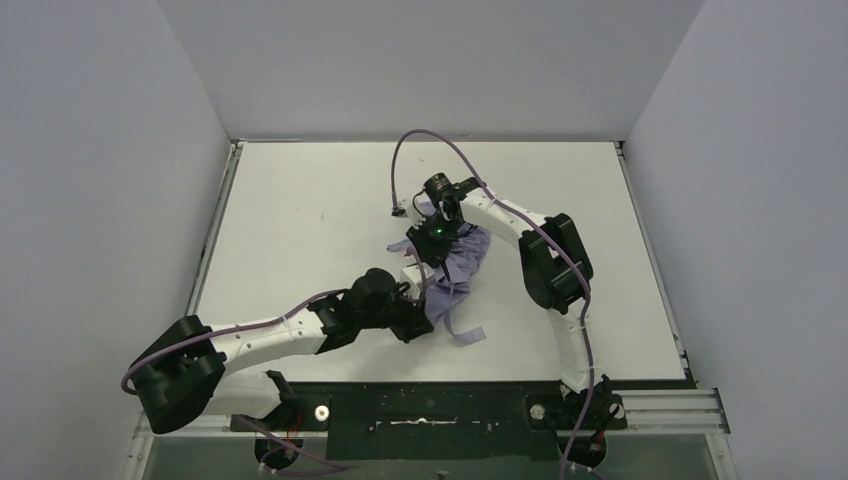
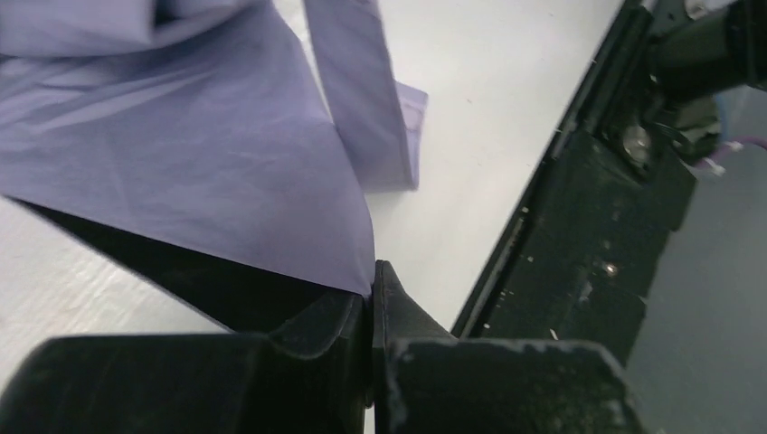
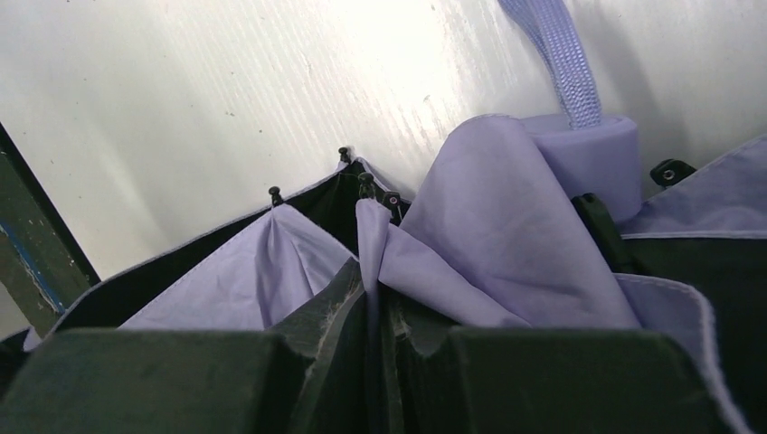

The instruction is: Put away the umbrella

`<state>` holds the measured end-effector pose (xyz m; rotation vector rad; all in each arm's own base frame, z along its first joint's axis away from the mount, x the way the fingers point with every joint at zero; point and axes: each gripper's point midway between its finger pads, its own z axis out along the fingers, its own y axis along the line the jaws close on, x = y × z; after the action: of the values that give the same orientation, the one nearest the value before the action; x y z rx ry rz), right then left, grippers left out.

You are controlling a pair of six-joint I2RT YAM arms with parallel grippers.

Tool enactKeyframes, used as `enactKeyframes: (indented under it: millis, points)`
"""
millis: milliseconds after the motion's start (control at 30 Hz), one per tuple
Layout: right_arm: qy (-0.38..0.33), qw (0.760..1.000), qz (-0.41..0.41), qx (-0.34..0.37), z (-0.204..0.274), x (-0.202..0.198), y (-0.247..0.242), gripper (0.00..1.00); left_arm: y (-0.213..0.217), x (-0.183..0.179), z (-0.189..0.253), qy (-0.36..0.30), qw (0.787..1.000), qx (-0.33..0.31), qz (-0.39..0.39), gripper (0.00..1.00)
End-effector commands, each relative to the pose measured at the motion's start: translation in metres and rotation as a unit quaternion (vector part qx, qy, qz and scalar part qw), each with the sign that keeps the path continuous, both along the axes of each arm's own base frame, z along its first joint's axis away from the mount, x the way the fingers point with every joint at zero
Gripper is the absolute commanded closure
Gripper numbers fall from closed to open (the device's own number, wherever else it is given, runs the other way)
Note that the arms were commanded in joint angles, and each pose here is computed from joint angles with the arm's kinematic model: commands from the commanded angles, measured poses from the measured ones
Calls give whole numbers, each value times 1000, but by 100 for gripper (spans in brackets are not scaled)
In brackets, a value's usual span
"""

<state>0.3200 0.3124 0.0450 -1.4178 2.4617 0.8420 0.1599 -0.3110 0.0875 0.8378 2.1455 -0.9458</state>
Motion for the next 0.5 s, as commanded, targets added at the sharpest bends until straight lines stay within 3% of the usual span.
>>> enactKeyframes:
  millis: [0,300,400,467]
  points:
    - [-28,999,-23,2,8,21,-2,92,-32,-48,26,55,987,-100,-116,100]
    - [-37,999,-29,-4,6,23,-4,92,-22,-79,3,78,987,-78,-119,99]
    - [-38,999,-14,8,10,19,-1,91,-16,-77,3,76,989,-72,-101,80]
    - [-44,999,13,16,15,12,1,90,-13,-75,9,69,991,-72,-88,61]
